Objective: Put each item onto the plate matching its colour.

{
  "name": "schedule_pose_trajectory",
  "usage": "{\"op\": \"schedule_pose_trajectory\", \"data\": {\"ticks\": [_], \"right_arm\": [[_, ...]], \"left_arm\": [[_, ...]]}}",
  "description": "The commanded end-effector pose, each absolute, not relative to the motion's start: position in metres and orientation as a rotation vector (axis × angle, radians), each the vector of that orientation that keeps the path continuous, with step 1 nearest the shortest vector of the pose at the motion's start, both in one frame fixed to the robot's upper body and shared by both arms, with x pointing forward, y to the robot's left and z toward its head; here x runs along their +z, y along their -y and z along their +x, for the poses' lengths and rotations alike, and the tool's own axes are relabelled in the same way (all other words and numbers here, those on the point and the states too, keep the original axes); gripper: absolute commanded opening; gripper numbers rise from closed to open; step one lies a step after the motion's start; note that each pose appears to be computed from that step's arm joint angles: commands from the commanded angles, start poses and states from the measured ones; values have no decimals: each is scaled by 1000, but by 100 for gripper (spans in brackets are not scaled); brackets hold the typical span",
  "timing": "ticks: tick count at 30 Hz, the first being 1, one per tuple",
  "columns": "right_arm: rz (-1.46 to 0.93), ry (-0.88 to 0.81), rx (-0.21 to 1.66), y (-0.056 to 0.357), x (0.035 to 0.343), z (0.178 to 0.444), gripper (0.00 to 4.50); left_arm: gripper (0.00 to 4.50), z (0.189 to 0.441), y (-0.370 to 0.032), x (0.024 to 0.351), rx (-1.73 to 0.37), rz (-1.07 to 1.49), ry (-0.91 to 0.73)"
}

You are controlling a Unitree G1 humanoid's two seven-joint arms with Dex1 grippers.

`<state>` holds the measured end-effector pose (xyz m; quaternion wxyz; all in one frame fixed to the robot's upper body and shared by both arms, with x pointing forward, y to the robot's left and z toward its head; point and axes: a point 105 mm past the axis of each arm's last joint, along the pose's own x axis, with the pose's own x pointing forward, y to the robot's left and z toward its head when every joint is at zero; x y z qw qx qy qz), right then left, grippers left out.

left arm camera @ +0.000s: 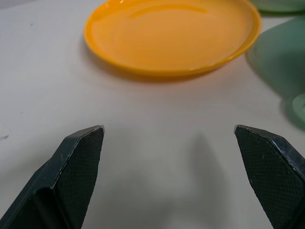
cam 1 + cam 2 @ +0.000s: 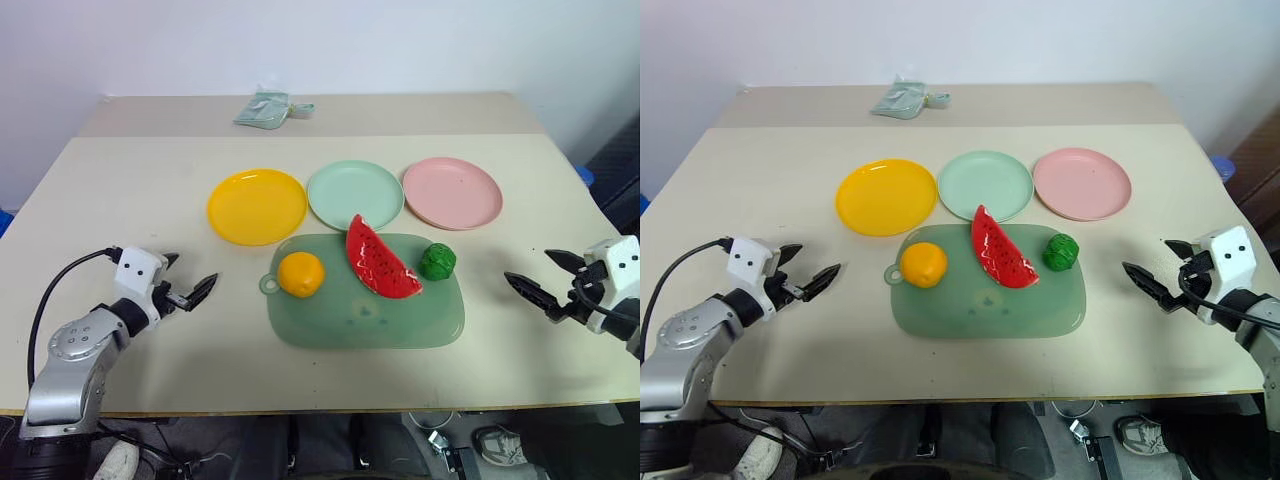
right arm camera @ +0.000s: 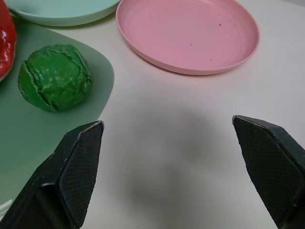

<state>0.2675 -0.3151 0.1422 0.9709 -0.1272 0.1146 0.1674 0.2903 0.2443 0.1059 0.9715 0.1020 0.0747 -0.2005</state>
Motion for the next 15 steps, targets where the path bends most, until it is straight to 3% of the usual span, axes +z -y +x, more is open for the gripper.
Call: {"op": "schedule_pose_trajectory", "data": {"ticks": [1,8,15], "right_arm": [[-281,-186,334,311,151,273,443],[-299,-136,286,306,156,286,443],[-300,-87,179,323,175,291,443]], "left_arm": [[450,291,-244,119,-391,213,-98],[450,295,-225,123,-445,185,-70],[450,302,-175,141,-686,129,-17]]}}
